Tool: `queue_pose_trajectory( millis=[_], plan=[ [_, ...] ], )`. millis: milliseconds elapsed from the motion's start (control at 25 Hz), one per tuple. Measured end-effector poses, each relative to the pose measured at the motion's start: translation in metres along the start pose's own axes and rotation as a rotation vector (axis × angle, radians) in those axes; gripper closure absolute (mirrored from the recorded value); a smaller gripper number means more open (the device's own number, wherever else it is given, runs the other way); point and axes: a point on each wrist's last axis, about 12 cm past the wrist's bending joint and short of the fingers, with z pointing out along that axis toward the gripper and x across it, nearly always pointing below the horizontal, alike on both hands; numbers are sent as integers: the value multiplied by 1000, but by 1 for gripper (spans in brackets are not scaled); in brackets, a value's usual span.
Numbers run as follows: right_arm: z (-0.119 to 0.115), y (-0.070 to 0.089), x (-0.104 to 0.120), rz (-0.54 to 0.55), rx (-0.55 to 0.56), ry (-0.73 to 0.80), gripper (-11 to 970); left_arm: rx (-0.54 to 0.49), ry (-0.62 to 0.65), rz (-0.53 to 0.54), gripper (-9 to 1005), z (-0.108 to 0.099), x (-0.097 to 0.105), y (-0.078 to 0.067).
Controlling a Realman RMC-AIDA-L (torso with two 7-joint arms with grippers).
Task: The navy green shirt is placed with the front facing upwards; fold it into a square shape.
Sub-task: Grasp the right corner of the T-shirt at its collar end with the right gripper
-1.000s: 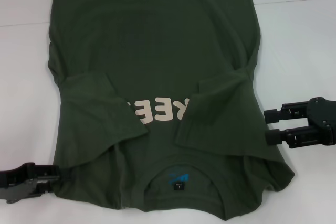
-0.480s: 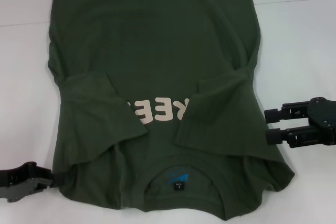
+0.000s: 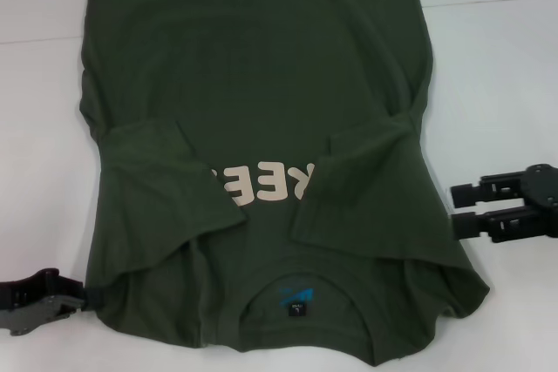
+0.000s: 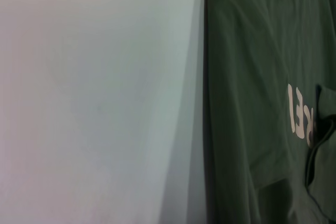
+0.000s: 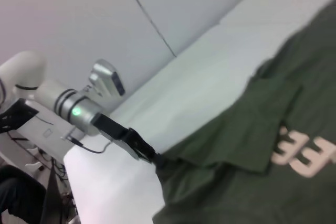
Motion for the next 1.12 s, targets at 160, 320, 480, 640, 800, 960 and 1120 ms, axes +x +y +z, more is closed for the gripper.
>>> queue_pose_trajectory(
  millis=[160, 320, 480, 640, 800, 960, 1120],
  plan=[
    [-15, -3, 0, 96, 40, 28, 202, 2, -5, -1, 995, -1, -1, 0],
    [-25, -9, 4, 238, 101, 100, 202, 5, -5, 4, 995, -1, -2, -2],
    [-25, -19, 10, 362, 203, 193, 201, 6, -4, 8, 994, -1, -3, -3],
    [-17, -23, 11, 387, 234, 263, 201, 10, -4, 12, 994, -1, -5, -4],
    [-9, -25, 8, 387, 243, 309, 201, 13, -3, 14, 995, -1, -5, -5],
    [-2, -27, 8, 395, 241, 331, 201, 14, -3, 14, 994, -1, -5, -5],
    [4, -30, 10, 406, 234, 331, 201, 14, -3, 15, 994, -1, -5, -5]
  ],
)
